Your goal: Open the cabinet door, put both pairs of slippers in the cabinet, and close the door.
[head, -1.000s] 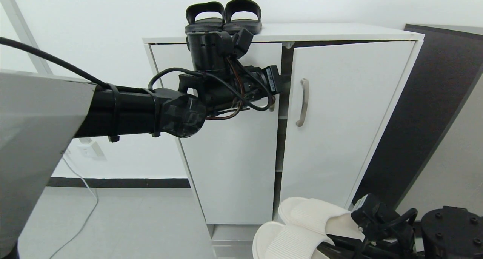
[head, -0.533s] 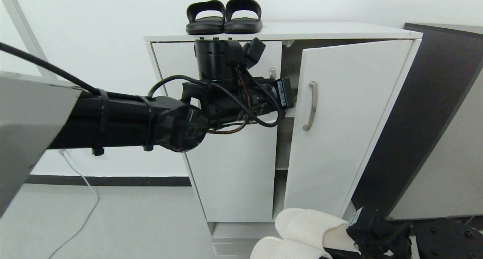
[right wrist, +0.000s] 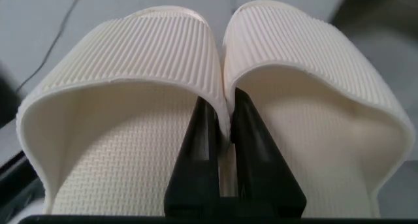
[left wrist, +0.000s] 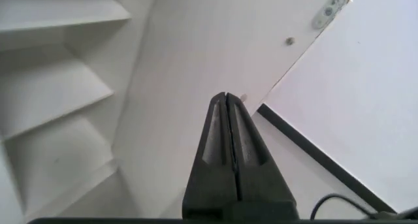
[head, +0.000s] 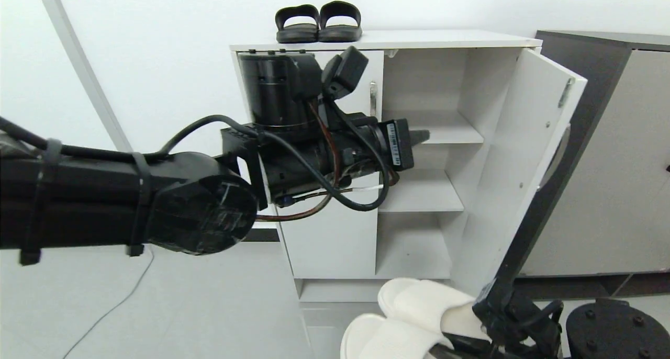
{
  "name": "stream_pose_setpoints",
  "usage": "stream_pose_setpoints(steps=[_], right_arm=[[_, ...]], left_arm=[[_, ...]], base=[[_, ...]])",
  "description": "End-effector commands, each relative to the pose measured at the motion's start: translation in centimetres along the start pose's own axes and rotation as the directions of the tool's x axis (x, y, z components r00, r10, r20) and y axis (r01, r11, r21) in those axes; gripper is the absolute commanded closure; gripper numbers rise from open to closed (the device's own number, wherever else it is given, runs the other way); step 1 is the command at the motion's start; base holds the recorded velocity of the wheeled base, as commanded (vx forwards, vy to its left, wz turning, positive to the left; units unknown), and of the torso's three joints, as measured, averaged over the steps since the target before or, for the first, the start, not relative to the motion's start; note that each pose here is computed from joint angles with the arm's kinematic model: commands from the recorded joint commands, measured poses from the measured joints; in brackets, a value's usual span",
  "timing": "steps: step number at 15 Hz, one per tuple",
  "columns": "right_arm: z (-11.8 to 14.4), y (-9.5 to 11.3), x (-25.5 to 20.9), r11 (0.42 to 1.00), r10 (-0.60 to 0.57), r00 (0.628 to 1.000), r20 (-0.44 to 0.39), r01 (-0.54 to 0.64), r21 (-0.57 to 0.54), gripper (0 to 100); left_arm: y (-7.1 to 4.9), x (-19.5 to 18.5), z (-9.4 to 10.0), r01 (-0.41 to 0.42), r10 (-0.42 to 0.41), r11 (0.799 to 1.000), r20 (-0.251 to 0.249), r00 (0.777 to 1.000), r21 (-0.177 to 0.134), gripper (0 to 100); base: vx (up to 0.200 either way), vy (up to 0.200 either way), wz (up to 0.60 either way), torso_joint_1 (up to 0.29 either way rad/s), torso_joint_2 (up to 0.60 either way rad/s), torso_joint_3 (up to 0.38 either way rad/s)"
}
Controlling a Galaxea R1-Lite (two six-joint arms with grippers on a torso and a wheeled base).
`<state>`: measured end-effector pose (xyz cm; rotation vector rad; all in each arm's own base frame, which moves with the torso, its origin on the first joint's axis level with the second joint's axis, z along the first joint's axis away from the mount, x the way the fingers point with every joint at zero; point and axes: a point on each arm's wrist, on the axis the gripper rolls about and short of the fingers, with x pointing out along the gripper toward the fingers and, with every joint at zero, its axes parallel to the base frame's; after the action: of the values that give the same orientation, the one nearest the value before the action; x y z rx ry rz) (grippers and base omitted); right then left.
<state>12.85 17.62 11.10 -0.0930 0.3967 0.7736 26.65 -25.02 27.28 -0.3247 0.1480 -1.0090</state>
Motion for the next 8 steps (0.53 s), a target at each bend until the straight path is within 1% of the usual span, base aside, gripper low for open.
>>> stream_pose_setpoints(steps=[1,2,3,4,5,6,7,8], right_arm=[[1.5,-1.4,3.0,0.98,-0.181,0.983,0.031,0.178,0.091,100],[2.3,-2.2,4.5,0.948,-0.296,0.954,0.048,0.287,0.141,100],[2.5,-3.3,6.1,0.899,-0.417,0.908,0.043,0.405,0.163,100],[2.7,-4.3,7.2,0.858,-0.496,0.867,0.043,0.482,0.178,100],[2.9,-5.2,8.0,0.825,-0.548,0.836,0.04,0.532,0.189,100],[3.0,-6.2,8.5,0.798,-0.587,0.809,0.039,0.569,0.201,100],[3.3,-7.3,8.9,0.766,-0.626,0.779,0.04,0.605,0.218,100],[3.4,-7.8,9.1,0.752,-0.642,0.766,0.04,0.619,0.225,100]], left_arm=[[1.0,-4.5,2.1,-0.11,0.109,0.994,0.067,0.992,0.01,100],[1.4,-6.5,2.6,-0.198,0.195,0.98,0.102,0.976,0.022,100],[1.3,-9.1,2.7,-0.314,0.307,0.949,0.135,0.942,0.036,100],[1.1,-11.7,2.1,-0.452,0.437,0.889,0.154,0.886,0.074,100],[0.8,-14.5,1.3,-0.585,0.563,0.802,0.174,0.808,0.12,100],[0.3,-17.4,0.6,-0.682,0.652,0.719,0.21,0.729,0.135,100],[0.0,-21.3,0.1,-0.767,0.725,0.631,0.265,0.636,0.115,100],[0.1,-23.7,-0.4,-0.815,0.77,0.571,0.281,0.573,0.099,100]], base=[[0.0,0.0,0.0,0.0,0.0,0.0],[0.0,0.0,0.0,0.0,0.0,0.0],[0.0,0.0,0.0,0.0,0.0,0.0],[0.0,0.0,0.0,0.0,0.0,0.0],[0.0,0.0,0.0,0.0,0.0,0.0],[0.0,0.0,0.0,0.0,0.0,0.0],[0.0,0.0,0.0,0.0,0.0,0.0],[0.0,0.0,0.0,0.0,0.0,0.0]])
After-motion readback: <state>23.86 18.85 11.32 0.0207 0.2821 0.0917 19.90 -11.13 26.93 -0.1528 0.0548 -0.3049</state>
